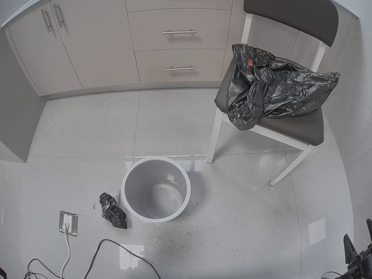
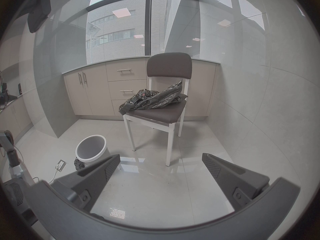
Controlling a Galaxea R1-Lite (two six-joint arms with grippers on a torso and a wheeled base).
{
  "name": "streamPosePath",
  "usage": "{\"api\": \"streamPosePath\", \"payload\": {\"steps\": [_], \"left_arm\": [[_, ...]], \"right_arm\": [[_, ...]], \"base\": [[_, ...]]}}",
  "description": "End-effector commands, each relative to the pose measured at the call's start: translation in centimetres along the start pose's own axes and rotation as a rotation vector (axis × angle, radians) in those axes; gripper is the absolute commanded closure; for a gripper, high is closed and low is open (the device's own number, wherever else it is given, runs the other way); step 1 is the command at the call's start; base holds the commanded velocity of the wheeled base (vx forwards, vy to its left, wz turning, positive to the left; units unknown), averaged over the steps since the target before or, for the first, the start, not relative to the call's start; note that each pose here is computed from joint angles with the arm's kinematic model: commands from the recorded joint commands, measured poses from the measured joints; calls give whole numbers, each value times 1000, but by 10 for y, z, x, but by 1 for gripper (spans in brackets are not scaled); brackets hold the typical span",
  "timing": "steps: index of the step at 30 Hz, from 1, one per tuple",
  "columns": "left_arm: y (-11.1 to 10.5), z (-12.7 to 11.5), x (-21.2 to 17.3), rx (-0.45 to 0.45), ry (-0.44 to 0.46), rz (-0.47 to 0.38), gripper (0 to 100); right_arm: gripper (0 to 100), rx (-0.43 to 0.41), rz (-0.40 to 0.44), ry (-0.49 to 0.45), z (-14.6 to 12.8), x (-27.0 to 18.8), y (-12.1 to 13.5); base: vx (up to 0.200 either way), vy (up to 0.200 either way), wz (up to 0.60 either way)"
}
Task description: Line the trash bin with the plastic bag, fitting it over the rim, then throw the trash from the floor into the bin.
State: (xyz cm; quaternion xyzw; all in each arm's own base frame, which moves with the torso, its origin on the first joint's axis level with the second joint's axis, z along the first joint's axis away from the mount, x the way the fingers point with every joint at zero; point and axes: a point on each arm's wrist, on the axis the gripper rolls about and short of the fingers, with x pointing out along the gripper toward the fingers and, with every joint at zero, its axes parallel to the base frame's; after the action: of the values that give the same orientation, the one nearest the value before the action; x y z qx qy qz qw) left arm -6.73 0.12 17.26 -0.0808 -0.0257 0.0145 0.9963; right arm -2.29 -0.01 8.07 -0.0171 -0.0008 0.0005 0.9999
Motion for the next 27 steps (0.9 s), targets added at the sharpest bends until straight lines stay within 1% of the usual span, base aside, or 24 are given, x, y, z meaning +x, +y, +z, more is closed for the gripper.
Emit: {"api": "streamPosePath", "payload": {"steps": [1, 7, 13, 14, 15, 16, 17, 18, 19, 20, 21, 22, 24, 26, 27], "left_arm": [[0, 1, 3, -6, 26, 0, 100], [1, -4, 3, -4, 56, -1, 100], [1, -6, 3, -6, 56, -13, 100], [1, -7, 2, -8, 58, -13, 100], [2, -9, 2, -8, 58, -16, 100], [2, -11, 2, -8, 60, -16, 100], [3, -12, 1, -8, 59, -17, 100], [4, -14, 1, -8, 57, -27, 100], [4, -14, 1, -7, 59, -31, 100], [4, -14, 1, -8, 60, -36, 100], [4, -15, 1, -8, 58, -35, 100], [3, -14, 1, -9, 59, -36, 100], [4, -13, 2, -9, 63, -45, 100], [4, -9, 6, -10, 82, -65, 100], [4, -8, 7, -8, 91, -68, 100]], "right_arm": [[0, -1, -3, -1, -4, 0, 0], [0, -1, -4, -3, -4, 0, 0], [0, 8, -7, -4, -4, 0, 0], [0, 24, -19, -50, 5, -2, -1], [0, 85, -17, -158, 33, -10, -2], [0, 230, -6, -299, 95, -22, -5], [0, 297, 6, -337, 120, -26, -7], [0, 429, 28, -359, 167, -30, -12], [0, 391, 33, -354, 181, -37, -14], [0, 315, 46, -326, 189, -40, -16], [0, 256, 56, -288, 190, -36, -17], [0, 233, 62, -263, 190, -31, -17], [0, 232, 71, -241, 192, -20, -16], [0, 229, 79, -189, 194, 5, -12], [0, 228, 80, -184, 195, 10, -11]], "base": [[0, 0, 0], [0, 0, 0], [0, 0, 0], [0, 0, 0], [0, 0, 0], [0, 0, 0], [0, 0, 0], [0, 0, 0], [0, 0, 0], [0, 0, 0], [0, 0, 0], [0, 0, 0], [0, 0, 0], [0, 0, 0], [0, 0, 0]]}}
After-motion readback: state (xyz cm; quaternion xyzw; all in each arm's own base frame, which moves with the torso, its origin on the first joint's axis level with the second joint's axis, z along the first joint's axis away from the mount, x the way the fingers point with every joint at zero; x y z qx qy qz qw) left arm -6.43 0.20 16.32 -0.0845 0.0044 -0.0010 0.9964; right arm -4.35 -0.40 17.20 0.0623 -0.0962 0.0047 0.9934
